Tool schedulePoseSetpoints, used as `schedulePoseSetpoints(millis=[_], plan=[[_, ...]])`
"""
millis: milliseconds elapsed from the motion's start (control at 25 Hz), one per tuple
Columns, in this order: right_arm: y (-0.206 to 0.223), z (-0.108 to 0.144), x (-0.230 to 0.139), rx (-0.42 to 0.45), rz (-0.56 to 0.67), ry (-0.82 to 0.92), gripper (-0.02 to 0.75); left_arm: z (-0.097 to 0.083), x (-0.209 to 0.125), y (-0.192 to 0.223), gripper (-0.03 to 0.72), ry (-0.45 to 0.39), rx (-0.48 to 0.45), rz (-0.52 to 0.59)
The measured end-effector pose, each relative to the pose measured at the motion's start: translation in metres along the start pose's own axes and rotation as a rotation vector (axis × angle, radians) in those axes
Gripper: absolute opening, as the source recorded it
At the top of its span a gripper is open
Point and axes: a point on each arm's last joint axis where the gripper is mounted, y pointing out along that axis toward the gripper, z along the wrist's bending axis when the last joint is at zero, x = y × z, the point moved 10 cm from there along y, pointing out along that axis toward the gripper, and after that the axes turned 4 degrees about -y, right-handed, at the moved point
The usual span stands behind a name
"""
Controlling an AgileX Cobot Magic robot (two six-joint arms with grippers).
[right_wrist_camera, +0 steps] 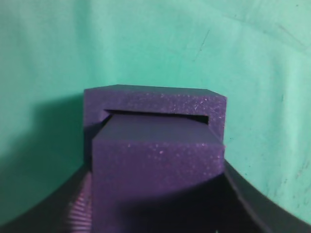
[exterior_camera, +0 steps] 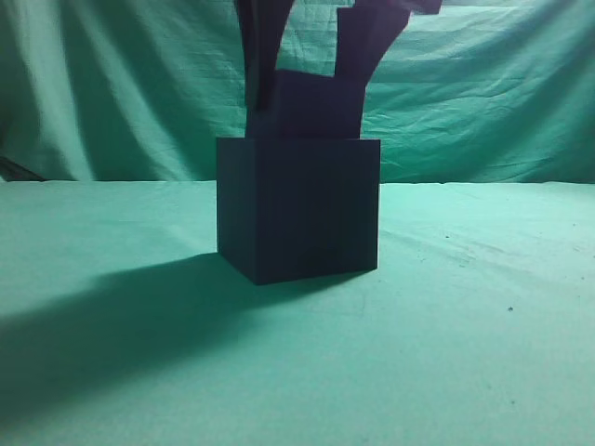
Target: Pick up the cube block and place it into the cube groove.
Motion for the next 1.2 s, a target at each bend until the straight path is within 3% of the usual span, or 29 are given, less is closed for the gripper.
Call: schedulePoseSetpoints(millis=[360, 480, 680, 880, 920, 1040, 1200], plan=[[0.003, 0.0, -0.001, -0.001, 0.009, -0.075, 0.428, 0.0, 0.0, 0.0, 0.0, 0.0, 0.0, 0.0], [0.003, -0.001, -0.001, -0.003, 0.01, -0.084, 0.624, 0.0, 0.0, 0.0, 0.0, 0.0, 0.0, 0.0], [-0.02, -0.003, 0.009, -0.028, 0.01, -0.102, 0.645, 0.0, 0.0, 0.0, 0.0, 0.0, 0.0, 0.0], [-0.067, -0.004, 0.036, -0.054, -0.11, -0.116, 0.173, 0.0, 0.0, 0.0, 0.0, 0.0, 0.0, 0.0], [-0.079, -0.003, 0.036, -0.051, -0.136, -0.116, 0.111, 0.0, 0.0, 0.0, 0.0, 0.0, 0.0, 0.0], [-0.116, -0.003, 0.031, -0.046, -0.209, -0.11, 0.0, 0.0, 0.0, 0.0, 0.0, 0.0, 0.0, 0.0], [-0.166, -0.003, 0.014, -0.03, -0.313, -0.077, 0.0, 0.0, 0.0, 0.0, 0.0, 0.0, 0.0, 0.0]])
